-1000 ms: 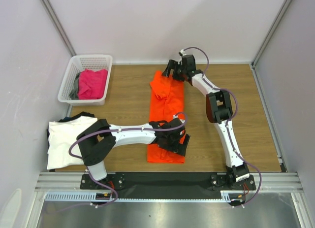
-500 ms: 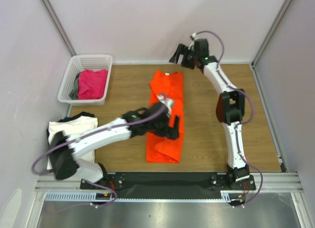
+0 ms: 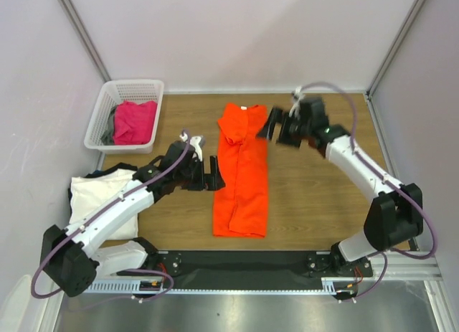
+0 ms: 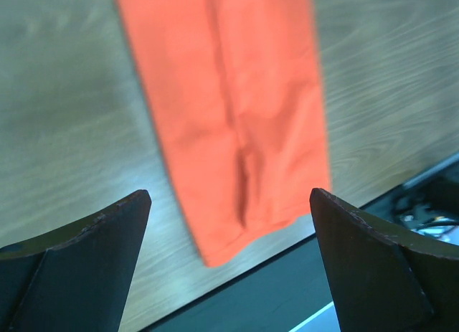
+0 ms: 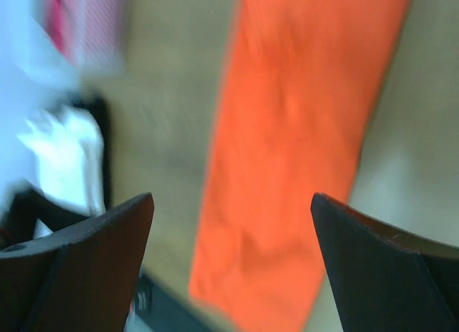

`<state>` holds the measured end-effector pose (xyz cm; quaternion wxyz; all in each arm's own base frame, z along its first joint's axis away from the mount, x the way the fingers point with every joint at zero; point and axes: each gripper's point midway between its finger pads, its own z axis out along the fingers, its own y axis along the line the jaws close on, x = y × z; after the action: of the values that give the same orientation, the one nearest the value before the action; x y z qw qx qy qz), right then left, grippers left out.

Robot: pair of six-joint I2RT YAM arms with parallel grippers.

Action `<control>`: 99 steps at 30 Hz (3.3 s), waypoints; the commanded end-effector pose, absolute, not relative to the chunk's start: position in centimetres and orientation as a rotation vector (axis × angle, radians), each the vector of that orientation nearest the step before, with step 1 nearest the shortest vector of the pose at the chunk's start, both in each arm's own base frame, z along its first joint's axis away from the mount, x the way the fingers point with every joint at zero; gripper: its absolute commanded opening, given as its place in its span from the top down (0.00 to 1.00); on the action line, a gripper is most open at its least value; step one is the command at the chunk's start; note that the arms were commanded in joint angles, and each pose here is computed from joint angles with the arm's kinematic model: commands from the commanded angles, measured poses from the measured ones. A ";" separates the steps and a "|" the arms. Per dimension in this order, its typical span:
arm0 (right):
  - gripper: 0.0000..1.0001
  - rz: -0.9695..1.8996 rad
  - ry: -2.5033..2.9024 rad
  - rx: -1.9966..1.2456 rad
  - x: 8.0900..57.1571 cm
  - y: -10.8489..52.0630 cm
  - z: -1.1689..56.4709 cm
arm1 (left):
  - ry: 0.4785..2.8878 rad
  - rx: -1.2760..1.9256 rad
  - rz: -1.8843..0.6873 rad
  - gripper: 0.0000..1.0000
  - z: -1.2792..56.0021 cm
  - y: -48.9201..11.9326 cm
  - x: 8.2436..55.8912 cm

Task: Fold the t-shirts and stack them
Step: Fold the tshirt

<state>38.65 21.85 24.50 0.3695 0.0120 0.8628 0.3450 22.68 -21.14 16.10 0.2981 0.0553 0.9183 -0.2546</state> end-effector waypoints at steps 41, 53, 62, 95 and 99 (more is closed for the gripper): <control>0.50 0.964 2.696 0.138 11.3 23.8 2.8 | 2.552 -0.163 -0.959 0.04 5.0 -20.2 11.9; 0.87 0.925 2.739 0.142 10.2 23.2 0.9 | 2.574 -0.236 -0.980 0.13 3.3 -20.2 10.6; 1.00 0.860 2.753 0.170 9.3 21.3 0.1 | 2.586 -0.252 -0.980 0.28 2.6 -20.4 10.4; 1.00 0.899 2.740 0.158 9.4 21.7 0.1 | 2.586 -0.433 -0.871 0.85 0.5 -20.4 10.6; 1.00 0.916 2.723 0.170 9.6 21.9 0.8 | 2.586 -0.410 -0.803 1.00 0.8 -19.6 10.8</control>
<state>10.03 23.11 1.79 0.1337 0.0566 0.9275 0.3446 10.80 -21.16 1.44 0.1895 -0.1520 0.9117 -0.3313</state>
